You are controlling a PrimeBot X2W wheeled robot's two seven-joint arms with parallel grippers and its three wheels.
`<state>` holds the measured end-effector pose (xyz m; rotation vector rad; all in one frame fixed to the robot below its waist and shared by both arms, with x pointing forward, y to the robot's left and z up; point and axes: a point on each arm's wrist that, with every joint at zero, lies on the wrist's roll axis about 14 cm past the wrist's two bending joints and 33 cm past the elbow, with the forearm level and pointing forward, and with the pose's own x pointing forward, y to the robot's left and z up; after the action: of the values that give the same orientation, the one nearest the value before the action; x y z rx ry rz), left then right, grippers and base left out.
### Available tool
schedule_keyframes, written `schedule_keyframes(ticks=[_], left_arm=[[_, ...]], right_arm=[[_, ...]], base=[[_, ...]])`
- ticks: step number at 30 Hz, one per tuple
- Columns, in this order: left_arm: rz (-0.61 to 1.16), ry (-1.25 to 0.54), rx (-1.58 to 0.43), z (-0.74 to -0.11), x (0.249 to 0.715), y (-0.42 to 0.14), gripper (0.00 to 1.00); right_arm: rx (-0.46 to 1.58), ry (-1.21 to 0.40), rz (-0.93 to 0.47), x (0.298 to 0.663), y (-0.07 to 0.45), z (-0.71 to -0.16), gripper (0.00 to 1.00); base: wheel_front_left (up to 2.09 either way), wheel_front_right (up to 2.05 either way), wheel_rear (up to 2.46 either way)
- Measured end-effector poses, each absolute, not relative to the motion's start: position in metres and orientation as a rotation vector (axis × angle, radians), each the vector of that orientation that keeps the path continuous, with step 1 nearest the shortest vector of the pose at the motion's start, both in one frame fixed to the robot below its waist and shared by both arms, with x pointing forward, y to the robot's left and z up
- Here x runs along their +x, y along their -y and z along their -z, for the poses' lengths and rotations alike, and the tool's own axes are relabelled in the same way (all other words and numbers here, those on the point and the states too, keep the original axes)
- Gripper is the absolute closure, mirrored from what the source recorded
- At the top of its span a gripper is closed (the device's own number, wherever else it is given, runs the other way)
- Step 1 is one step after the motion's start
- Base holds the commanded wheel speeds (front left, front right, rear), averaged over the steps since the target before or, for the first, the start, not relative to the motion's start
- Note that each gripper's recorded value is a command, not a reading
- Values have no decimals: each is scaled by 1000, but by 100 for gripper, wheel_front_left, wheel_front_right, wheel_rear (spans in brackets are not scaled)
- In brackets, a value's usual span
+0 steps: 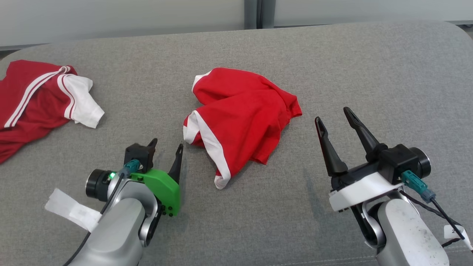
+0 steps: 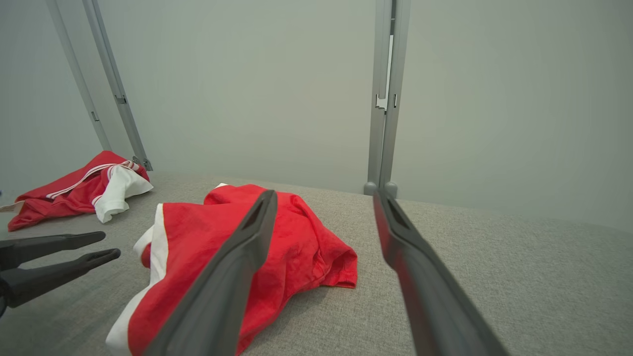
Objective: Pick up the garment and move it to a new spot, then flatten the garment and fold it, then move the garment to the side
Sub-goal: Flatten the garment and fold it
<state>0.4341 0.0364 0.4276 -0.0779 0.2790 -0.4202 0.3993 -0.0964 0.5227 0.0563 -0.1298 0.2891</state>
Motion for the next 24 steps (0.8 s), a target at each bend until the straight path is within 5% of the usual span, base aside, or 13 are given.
schedule_keyframes(ticks=[23,24], left_arm=[[493,-300,-79,-415,442,-7,0],[504,-298,-72,-415,442,-4,12]], right_arm=[[47,85,-274,393,106,-508,0],[48,80,-274,393,107,-507,0]], base=[[0,0,0],[0,0,0]])
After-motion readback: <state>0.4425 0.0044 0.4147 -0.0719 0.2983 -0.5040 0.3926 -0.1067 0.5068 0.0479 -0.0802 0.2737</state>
